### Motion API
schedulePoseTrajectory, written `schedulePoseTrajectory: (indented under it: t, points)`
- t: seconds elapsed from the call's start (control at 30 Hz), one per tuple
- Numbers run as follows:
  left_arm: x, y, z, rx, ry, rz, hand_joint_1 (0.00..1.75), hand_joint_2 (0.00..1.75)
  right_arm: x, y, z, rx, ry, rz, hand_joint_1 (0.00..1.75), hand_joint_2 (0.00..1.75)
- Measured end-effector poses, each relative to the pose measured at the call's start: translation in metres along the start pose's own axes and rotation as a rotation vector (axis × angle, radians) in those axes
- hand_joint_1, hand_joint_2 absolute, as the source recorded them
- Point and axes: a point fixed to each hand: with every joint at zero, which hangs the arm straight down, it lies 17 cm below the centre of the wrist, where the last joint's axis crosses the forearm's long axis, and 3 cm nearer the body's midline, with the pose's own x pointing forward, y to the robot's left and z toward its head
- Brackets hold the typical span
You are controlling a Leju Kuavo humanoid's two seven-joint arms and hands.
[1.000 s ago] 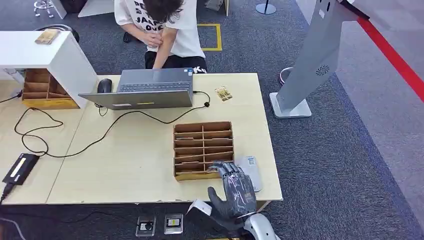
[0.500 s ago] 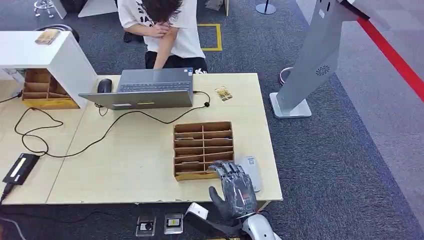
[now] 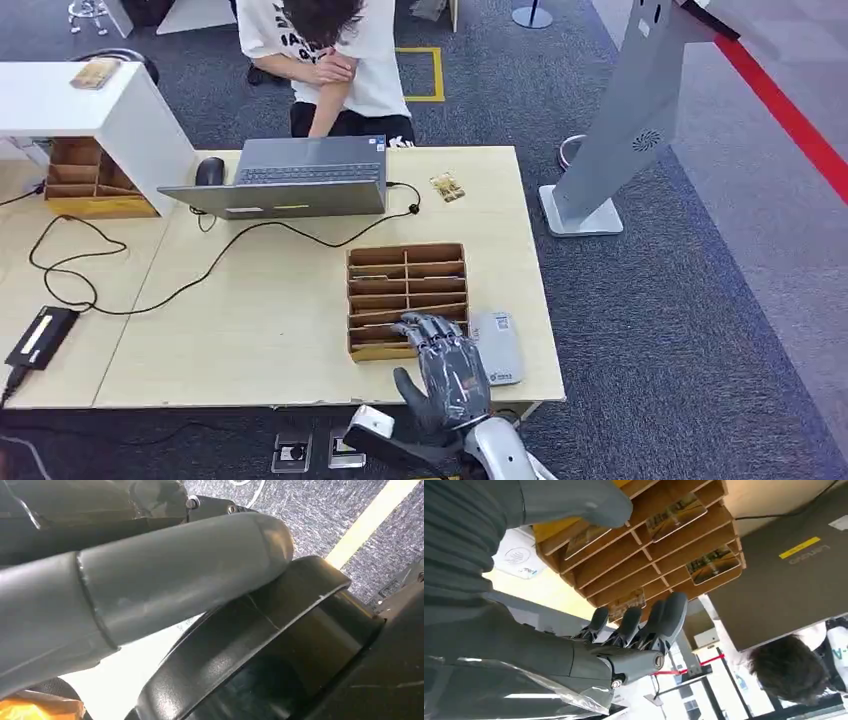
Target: Pass the card to the sensor for recognition and then transmit it.
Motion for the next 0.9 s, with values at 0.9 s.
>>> schedulePoseTrajectory:
  t: [0.9]
  points:
    - [0.001, -0.002, 0.0, -0.008, 0.0, 0.016, 0.0, 0.0, -0.003, 0.041, -0.022, 0.083, -0.007, 0.001, 0.68, 1.75]
